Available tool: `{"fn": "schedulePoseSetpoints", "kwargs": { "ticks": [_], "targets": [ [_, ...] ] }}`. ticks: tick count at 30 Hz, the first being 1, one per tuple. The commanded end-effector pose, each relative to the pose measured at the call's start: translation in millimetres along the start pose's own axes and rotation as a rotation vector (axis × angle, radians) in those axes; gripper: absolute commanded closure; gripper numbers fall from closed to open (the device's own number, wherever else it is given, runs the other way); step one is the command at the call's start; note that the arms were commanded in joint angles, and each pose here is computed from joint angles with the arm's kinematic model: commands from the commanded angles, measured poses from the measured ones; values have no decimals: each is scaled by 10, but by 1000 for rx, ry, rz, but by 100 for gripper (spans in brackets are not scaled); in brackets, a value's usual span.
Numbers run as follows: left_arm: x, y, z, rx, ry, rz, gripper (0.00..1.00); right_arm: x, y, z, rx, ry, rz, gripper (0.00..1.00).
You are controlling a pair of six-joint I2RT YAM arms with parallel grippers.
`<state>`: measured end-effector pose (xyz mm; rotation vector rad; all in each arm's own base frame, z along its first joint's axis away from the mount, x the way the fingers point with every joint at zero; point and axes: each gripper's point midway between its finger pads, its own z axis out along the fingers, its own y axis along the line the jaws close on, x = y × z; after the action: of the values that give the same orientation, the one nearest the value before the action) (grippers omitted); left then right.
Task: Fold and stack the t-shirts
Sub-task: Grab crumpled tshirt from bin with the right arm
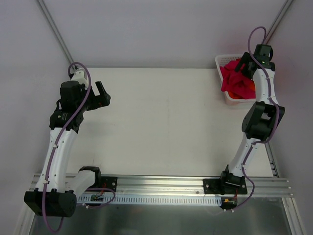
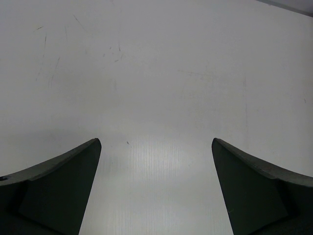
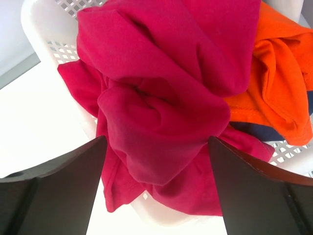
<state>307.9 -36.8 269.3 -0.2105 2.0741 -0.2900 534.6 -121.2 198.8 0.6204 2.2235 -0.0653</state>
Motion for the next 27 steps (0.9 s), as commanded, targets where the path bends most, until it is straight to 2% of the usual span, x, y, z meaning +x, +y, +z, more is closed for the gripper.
{"fn": "schedulePoseSetpoints", "kwargs": {
  "ticks": [1, 18, 21, 23, 24, 27],
  "targets": [
    [-97, -68, -81, 20, -49, -1, 1, -113, 43, 62, -13, -33, -37, 12],
    [-63, -43, -109, 8, -54, -20, 1, -175, 197, 336, -64, -51, -44, 22],
    [-58, -74, -132, 23, -56, -33, 1, -157, 204, 364, -61, -47, -32, 28],
    [-28, -82, -134, 30, -51, -37, 1, -132, 205, 378, -59, -41, -30, 37],
    [-26, -80, -146, 29, -54, -39, 1, -123, 194, 378, -53, -38, -30, 46],
    [3, -66, -140, 25, -51, -41, 1, -148, 182, 326, -42, -44, -27, 60]
  ]
}}
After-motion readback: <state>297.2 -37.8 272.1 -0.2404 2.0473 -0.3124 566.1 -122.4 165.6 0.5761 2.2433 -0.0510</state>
